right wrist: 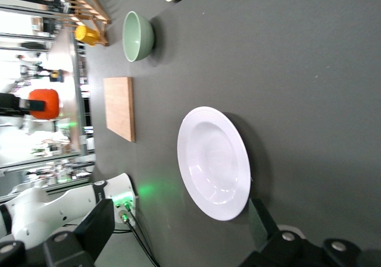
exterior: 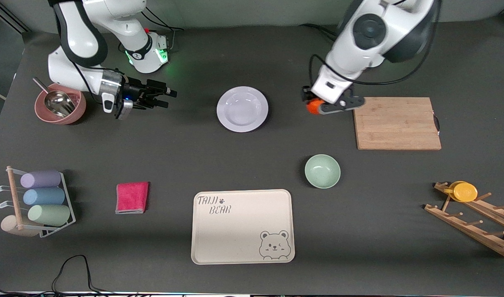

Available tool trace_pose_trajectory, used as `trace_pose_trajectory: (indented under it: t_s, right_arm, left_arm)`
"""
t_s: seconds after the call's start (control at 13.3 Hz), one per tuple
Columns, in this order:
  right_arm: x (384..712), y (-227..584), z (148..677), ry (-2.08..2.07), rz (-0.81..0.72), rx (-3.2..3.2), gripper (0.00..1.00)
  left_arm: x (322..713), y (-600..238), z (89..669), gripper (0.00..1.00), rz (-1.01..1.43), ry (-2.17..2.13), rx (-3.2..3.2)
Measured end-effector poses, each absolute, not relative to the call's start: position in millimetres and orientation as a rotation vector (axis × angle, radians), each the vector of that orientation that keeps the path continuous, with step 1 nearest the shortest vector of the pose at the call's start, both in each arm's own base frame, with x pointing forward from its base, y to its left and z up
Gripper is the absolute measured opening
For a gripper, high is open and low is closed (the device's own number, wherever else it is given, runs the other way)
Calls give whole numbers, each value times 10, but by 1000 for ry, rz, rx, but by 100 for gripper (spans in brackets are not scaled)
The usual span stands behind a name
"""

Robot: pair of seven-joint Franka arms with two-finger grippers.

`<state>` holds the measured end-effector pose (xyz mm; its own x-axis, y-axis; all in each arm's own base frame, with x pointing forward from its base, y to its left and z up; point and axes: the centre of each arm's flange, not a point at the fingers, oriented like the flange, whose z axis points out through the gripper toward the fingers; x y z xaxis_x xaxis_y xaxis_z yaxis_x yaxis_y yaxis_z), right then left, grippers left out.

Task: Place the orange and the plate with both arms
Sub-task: 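Carry the orange onto the white plate while the right gripper approaches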

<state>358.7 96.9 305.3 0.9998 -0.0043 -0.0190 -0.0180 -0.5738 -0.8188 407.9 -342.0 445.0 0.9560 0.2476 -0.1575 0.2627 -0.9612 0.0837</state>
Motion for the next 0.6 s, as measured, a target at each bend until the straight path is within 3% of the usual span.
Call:
trace_pose_trajectory:
  t_s: [0.6]
  right_arm:
    - [3306, 906, 1843, 32, -89, -2049, 100]
  left_arm:
    - [3223, -5170, 3409, 68, 22, 746, 3044]
